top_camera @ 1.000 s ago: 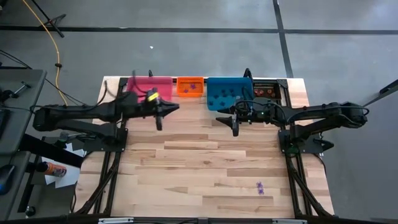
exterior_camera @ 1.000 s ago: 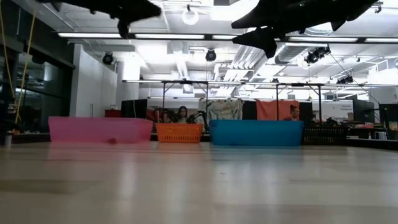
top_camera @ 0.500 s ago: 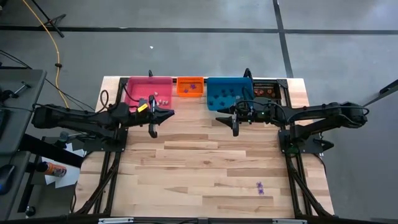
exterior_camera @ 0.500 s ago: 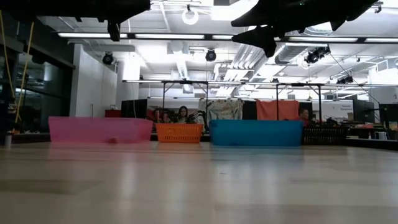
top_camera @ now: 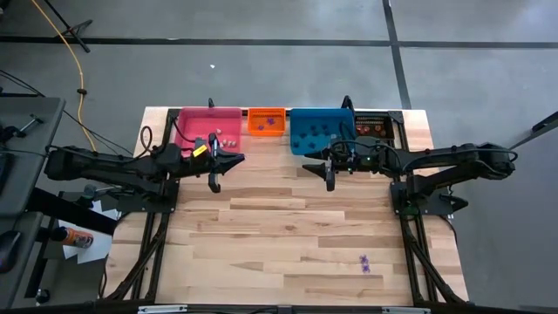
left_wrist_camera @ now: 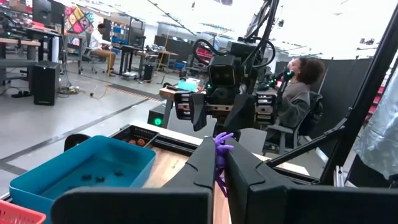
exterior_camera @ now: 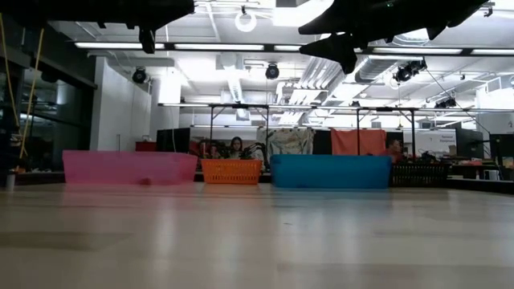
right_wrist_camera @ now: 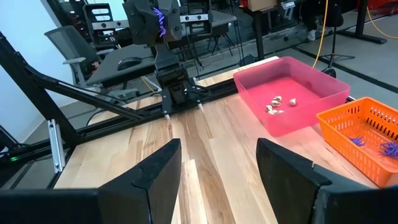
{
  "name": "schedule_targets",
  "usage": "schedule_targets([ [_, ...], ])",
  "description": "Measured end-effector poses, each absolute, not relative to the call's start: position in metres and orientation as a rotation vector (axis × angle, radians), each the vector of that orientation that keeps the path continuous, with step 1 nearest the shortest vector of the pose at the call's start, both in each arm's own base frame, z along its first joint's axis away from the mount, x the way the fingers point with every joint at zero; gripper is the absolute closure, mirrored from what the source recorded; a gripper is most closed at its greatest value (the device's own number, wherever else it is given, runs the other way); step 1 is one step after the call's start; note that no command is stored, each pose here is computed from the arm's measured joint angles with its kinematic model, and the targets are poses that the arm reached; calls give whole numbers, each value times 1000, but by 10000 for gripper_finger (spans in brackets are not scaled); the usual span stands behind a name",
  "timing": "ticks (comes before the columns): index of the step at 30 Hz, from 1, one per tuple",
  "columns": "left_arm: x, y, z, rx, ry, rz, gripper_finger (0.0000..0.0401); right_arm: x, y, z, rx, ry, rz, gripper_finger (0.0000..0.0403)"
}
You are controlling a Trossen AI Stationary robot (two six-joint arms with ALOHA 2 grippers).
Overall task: Sort Halloween decoration
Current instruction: Put the violet spider toy into the orange bin
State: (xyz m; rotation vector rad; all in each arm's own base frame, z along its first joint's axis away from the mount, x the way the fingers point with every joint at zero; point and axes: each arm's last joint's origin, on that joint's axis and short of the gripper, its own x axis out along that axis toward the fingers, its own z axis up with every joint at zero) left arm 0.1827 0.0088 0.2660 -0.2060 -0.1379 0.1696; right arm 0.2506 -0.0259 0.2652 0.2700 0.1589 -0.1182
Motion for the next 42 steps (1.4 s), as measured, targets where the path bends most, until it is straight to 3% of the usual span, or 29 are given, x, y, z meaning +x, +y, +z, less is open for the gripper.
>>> schedule_targets([
  [30,183,9,266,-213,-139,170,401,251,-26,265,272,160,-119,199],
  [42,183,9,266,-189,-138,171,401,251,-26,265,368,154,-127,199],
])
